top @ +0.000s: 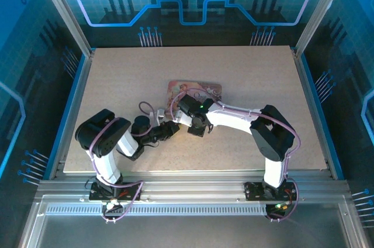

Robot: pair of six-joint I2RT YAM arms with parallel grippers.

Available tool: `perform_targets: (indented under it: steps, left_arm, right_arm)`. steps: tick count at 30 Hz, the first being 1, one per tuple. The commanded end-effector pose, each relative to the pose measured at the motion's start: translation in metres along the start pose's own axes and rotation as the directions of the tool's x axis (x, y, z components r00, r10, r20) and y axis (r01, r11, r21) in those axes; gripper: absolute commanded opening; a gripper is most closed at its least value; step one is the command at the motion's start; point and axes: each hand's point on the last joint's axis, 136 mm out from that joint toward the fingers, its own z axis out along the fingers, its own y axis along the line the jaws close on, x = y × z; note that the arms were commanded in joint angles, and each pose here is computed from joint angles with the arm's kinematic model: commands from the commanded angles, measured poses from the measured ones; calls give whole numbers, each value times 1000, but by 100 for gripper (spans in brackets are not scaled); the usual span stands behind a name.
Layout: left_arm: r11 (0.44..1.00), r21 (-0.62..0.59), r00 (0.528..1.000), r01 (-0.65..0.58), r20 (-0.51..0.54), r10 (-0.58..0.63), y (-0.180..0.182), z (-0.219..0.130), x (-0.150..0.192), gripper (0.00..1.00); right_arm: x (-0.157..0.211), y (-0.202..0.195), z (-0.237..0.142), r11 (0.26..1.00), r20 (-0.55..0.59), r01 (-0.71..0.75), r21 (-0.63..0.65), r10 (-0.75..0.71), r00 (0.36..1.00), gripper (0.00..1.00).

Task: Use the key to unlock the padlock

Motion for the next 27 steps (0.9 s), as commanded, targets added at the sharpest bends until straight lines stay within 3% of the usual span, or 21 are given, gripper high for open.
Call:
perform_targets:
  steps: [1, 14, 27]
  left_arm:
    - [999, 45, 999, -30, 47, 28, -14, 6, -11, 33]
    - [997, 72, 999, -31, 41, 28, -24, 28, -13, 34]
    - [992, 123, 1000, 0, 6, 0, -40, 37, -13, 34]
  right_arm:
    - [-6, 10, 4, 998, 16, -4, -64, 5, 1000, 0]
    - [-6, 12, 4, 997, 23, -7, -74, 8, 1000, 0]
    - [-14, 18, 0, 975, 81, -63, -212, 82, 993, 0]
